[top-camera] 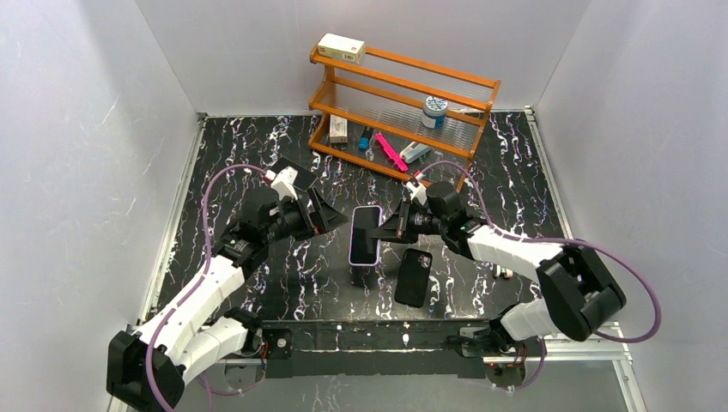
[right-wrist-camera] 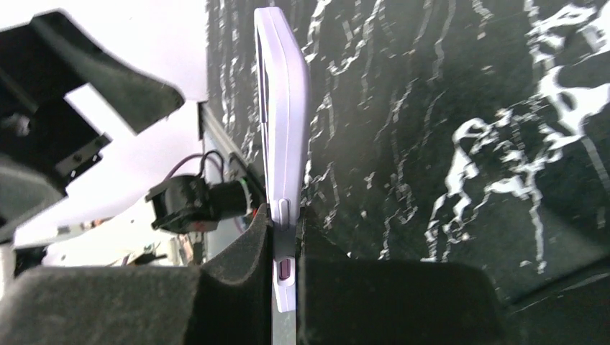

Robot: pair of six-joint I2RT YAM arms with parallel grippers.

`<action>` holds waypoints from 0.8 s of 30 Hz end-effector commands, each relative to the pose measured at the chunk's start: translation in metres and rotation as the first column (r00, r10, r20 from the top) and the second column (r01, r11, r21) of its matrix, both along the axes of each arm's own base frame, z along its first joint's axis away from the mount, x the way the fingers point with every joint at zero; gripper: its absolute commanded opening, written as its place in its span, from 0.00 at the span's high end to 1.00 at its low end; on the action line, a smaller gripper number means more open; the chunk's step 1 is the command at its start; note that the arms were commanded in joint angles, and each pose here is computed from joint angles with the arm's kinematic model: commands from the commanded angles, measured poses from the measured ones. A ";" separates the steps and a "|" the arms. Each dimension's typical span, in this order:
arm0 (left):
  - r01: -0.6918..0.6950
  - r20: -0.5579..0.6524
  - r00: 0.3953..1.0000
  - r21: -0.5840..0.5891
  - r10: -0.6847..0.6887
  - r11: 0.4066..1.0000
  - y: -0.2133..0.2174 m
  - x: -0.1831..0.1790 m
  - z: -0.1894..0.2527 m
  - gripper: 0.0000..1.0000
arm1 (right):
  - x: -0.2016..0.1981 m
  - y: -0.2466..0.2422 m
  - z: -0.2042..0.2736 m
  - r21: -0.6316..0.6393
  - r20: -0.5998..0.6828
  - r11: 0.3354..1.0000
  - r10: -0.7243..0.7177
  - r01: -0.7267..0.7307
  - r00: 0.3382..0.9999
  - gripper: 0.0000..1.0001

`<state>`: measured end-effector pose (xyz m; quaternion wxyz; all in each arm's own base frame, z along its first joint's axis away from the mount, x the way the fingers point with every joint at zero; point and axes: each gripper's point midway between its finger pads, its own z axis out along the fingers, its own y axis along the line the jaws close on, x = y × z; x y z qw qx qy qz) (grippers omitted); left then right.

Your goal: Put the phone into the phone case

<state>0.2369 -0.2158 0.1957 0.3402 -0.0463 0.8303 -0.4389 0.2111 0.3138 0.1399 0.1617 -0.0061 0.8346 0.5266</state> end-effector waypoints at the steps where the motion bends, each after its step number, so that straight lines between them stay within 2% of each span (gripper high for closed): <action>1: 0.011 0.007 1.000 0.193 -0.012 0.981 0.023 -0.008 -0.020 0.02 | 0.037 0.005 0.005 -0.040 0.072 0.997 -0.057 0.060 0.996 0.99; 9: 0.011 0.001 1.000 0.307 -0.012 0.952 0.040 -0.015 -0.040 0.02 | 0.062 0.014 -0.033 -0.128 0.001 0.990 -0.061 0.061 0.998 0.99; 17: 0.071 -0.050 0.997 0.340 -0.057 0.938 0.040 -0.024 -0.063 0.02 | 0.063 0.018 -0.069 -0.182 -0.105 0.982 -0.072 0.052 0.992 0.99; 22: 0.041 -0.036 0.999 0.363 -0.030 0.931 0.045 -0.019 -0.064 0.02 | 0.059 0.007 -0.091 -0.271 -0.163 0.960 -0.114 0.066 0.980 0.89; 24: 0.039 -0.038 0.999 0.365 -0.027 0.930 0.046 -0.019 -0.063 0.02 | 0.058 0.002 -0.096 -0.313 -0.170 0.947 -0.126 0.068 0.977 0.79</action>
